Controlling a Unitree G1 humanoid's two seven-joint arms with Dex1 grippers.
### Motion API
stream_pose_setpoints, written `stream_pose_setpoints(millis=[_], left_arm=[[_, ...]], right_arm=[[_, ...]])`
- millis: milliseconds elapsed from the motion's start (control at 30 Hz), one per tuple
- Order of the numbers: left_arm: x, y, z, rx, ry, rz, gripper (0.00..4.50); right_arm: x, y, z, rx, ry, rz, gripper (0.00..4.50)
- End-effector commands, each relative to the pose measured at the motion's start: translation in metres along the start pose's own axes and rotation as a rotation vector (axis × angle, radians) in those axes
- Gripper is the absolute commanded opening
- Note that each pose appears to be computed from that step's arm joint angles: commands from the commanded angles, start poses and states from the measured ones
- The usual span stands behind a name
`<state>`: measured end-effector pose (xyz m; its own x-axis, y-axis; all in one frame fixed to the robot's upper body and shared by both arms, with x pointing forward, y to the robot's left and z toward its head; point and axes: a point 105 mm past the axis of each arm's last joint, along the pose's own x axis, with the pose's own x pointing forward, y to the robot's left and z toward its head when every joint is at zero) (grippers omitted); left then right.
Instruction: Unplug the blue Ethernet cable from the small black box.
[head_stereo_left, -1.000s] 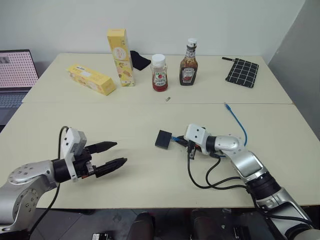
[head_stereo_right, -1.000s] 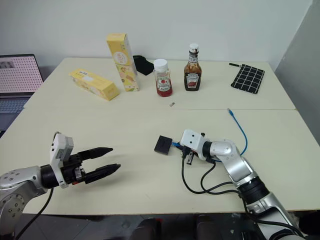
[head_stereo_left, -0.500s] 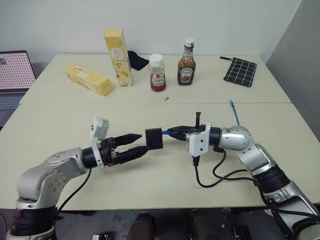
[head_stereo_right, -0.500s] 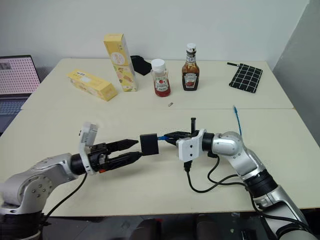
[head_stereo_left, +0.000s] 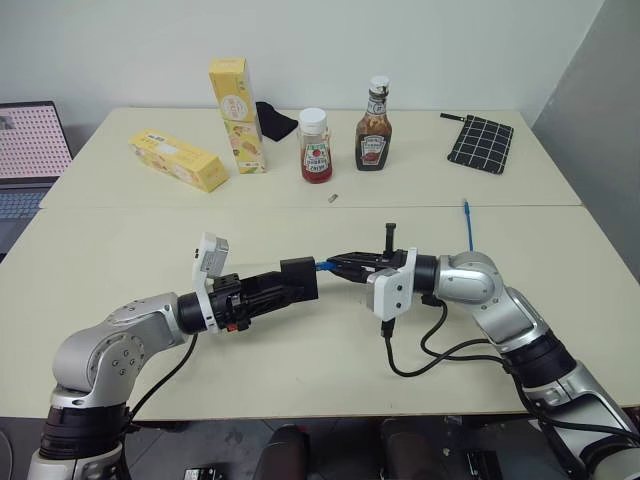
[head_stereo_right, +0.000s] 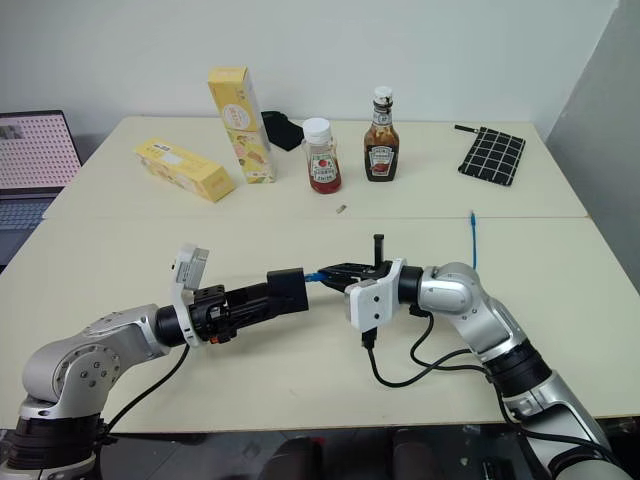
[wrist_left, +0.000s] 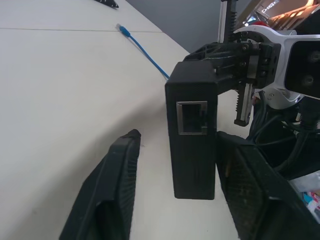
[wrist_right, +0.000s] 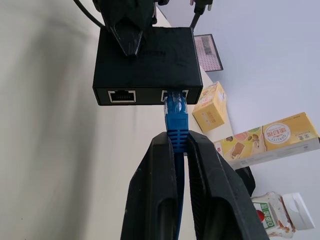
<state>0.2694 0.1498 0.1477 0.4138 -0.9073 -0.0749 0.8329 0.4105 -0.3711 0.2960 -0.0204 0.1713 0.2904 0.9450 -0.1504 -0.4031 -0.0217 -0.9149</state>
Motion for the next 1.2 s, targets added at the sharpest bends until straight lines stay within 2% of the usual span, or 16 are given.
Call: stream_pose_setpoints(millis=[33, 100, 233, 267, 300, 333, 433, 467, 600, 667, 733, 800, 1000, 1200], left_arm=[[0.002, -0.001, 0.001, 0.013, -0.008, -0.009, 1.38], [0.001, -0.001, 0.001, 0.016, -0.002, -0.008, 0.87], [-0.002, 0.002, -0.002, 0.025, 0.029, 0.002, 0.78], [-0.002, 0.002, -0.002, 0.029, 0.036, -0.001, 0.78], [-0.002, 0.002, -0.002, 0.031, 0.04, -0.005, 0.78], [-0.001, 0.002, -0.001, 0.033, 0.041, -0.008, 0.78], [0.002, 0.004, 0.001, 0.053, 0.048, -0.016, 0.78], [0.003, 0.005, 0.001, 0.055, 0.052, -0.017, 0.78], [0.008, 0.01, -0.006, 0.163, 0.127, -0.032, 0.78], [0.009, 0.011, -0.009, 0.227, 0.159, -0.046, 0.78], [0.01, 0.006, -0.009, 0.299, 0.149, -0.103, 0.78], [0.01, 0.003, -0.009, 0.31, 0.144, -0.153, 0.78], [0.013, -0.004, 0.004, 0.307, 0.079, -0.241, 0.78], [0.012, -0.008, 0.002, 0.292, 0.102, -0.281, 0.78]], right_arm=[[0.003, -0.012, 0.018, -0.083, -0.062, -0.028, 0.06], [0.003, -0.005, 0.017, -0.082, -0.06, 0.008, 0.06], [-0.001, -0.002, 0.014, -0.112, -0.051, 0.029, 0.06], [-0.002, -0.002, 0.014, -0.115, -0.048, 0.036, 0.78], [-0.004, -0.001, 0.013, -0.114, -0.046, 0.044, 0.87], [-0.005, -0.001, 0.012, -0.109, -0.042, 0.052, 1.27], [-0.014, 0.002, 0.01, -0.074, -0.034, 0.092, 1.79], [-0.017, 0.002, 0.01, -0.055, -0.033, 0.101, 2.11], [-0.037, -0.006, 0.009, 0.203, -0.037, 0.076, 3.01], [-0.042, -0.011, 0.011, 0.342, -0.047, 0.058, 3.03], [-0.045, -0.017, 0.019, 0.613, -0.087, 0.033, 3.03], [-0.042, -0.016, 0.024, 0.779, -0.109, 0.035, 3.03], [-0.027, -0.009, 0.03, 1.018, -0.112, 0.058, 3.03], [-0.02, -0.003, 0.03, 1.121, -0.109, 0.103, 3.03]])
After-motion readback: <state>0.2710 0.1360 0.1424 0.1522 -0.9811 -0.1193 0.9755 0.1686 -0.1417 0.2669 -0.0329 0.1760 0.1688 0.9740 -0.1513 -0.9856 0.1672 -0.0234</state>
